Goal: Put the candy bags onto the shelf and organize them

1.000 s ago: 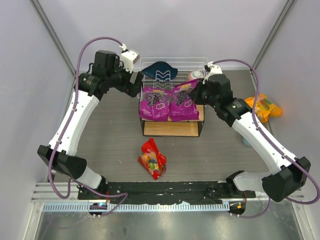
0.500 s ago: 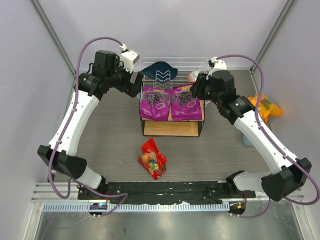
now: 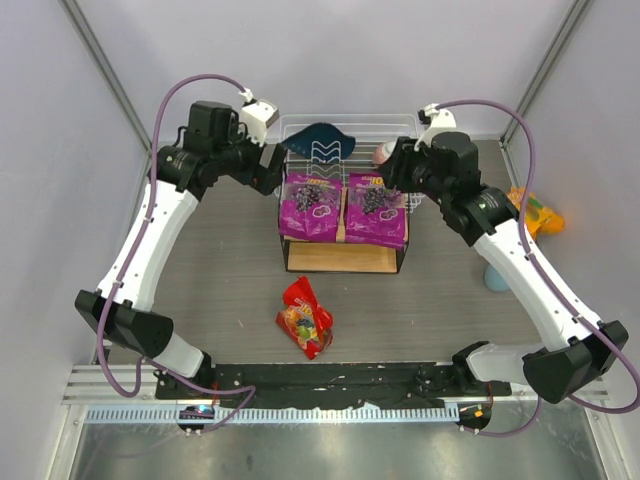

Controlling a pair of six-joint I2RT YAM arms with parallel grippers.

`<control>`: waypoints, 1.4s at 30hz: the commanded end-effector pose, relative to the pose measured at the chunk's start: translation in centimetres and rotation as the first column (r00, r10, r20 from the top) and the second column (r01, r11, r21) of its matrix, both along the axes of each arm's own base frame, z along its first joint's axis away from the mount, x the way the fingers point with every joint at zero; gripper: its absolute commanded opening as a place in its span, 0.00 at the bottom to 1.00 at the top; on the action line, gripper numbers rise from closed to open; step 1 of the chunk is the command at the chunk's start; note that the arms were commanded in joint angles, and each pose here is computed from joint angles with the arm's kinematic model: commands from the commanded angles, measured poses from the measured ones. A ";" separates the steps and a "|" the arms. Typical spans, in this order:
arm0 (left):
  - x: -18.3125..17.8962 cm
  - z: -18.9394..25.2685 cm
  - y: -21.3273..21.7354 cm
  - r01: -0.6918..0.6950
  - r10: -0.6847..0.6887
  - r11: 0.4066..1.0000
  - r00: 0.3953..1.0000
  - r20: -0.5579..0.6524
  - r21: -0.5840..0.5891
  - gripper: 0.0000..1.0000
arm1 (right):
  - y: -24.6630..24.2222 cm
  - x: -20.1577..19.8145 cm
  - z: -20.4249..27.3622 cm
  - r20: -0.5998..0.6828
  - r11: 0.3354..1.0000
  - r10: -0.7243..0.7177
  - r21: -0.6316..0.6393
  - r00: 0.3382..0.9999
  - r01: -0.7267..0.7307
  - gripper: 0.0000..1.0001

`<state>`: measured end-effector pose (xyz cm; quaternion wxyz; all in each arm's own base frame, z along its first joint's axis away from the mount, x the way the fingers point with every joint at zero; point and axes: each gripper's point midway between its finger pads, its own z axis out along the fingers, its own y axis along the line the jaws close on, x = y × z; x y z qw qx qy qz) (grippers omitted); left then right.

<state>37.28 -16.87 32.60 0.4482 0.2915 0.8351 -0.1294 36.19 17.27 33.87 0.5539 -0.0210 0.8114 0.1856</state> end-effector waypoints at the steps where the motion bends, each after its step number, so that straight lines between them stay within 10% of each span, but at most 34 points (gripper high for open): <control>1: -0.1 0.7 -0.4 0.023 -0.022 0.999 0.999 0.027 -0.026 1.00 | 3.8 -1.9 1.1 0.011 0.972 0.225 0.073 0.974 -0.226 0.47; 12: -0.1 0.3 -0.3 0.020 -0.020 1.000 1.000 0.017 -0.024 1.00 | 10.0 -2.7 -3.8 -0.110 0.912 0.383 0.204 0.917 -0.356 0.63; 32: 0.1 -0.5 -0.3 0.028 -0.028 1.000 1.000 0.010 -0.004 1.00 | 13.1 -2.0 -6.9 -0.181 0.876 0.446 0.290 0.877 -0.386 0.60; 37: 0.1 -0.7 -0.3 0.030 -0.030 1.000 1.000 0.006 -0.002 1.00 | 13.1 -1.9 -7.8 -0.207 0.889 0.428 0.270 0.880 -0.370 0.51; 42: -0.1 -0.7 -0.1 0.030 -0.030 1.000 1.000 0.010 0.002 1.00 | 12.6 -1.4 -8.1 -0.211 0.905 0.398 0.248 0.893 -0.345 0.17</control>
